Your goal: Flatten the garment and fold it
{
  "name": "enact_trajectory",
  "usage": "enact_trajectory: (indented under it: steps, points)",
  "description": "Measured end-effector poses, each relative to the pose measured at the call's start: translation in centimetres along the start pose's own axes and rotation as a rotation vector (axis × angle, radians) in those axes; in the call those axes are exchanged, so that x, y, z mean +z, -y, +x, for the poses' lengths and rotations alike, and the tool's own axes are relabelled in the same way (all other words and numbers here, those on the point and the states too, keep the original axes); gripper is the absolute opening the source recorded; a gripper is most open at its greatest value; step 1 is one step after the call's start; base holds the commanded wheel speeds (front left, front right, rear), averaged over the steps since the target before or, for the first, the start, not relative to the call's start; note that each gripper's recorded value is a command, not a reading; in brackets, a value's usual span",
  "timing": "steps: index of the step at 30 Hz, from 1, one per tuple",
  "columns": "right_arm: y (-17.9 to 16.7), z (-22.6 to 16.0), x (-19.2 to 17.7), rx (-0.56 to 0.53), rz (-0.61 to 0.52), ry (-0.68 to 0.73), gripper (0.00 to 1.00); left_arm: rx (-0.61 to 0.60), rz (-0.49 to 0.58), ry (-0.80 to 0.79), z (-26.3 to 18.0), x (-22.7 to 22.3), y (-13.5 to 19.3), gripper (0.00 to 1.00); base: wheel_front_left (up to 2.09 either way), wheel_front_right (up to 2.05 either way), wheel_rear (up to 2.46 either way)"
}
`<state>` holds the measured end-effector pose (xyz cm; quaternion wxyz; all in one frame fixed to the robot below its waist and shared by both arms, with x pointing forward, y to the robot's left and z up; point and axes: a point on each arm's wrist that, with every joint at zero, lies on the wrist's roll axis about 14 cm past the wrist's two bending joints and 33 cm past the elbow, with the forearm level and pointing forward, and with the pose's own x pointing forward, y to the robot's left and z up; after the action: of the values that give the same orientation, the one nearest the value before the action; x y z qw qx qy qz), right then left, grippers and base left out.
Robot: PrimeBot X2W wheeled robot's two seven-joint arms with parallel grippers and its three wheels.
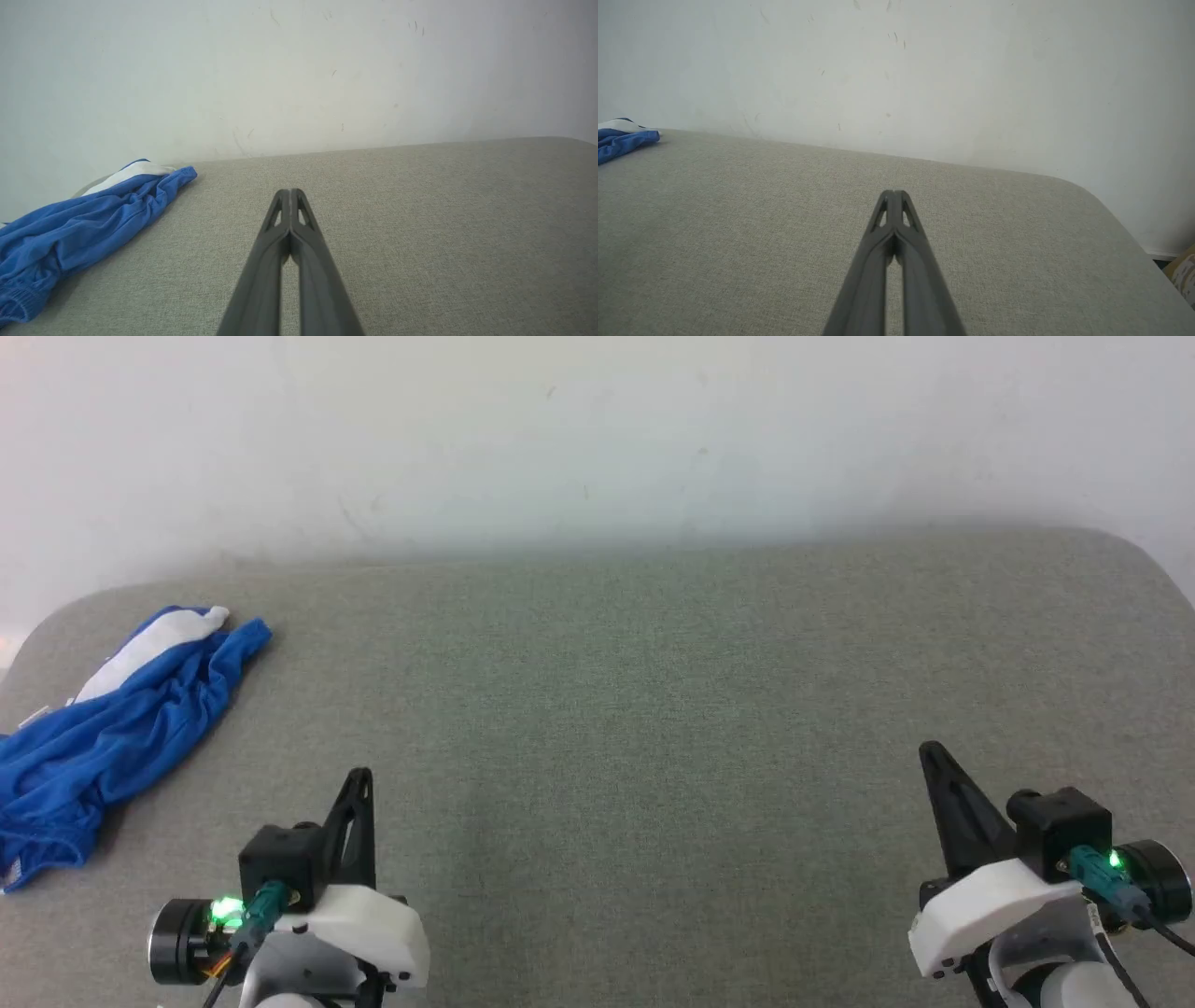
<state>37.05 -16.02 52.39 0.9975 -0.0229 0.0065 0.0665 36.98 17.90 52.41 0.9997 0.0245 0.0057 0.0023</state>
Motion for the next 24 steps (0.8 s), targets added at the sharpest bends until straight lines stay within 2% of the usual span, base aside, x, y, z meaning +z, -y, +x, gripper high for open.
enact_trajectory:
  steps: [15, 16, 24]
  points:
    - [0.00, 0.00, 0.00, 0.000, 0.000, 0.000, 0.00, 0.000, 0.000, 0.000, 0.00, 0.00, 0.00, 0.00, 0.00, 0.00, 0.00]
    - [0.00, 0.00, -0.01, 0.000, 0.000, 0.000, 1.00, 0.000, 0.000, 0.000, 0.00, 0.00, 0.00, 1.00, 0.00, 0.00, 0.00]
    - [0.22, -0.01, -0.05, -0.006, 0.003, 0.000, 1.00, 0.001, 0.000, 0.001, 0.01, -0.01, 0.04, 1.00, 0.00, 0.00, 0.00]
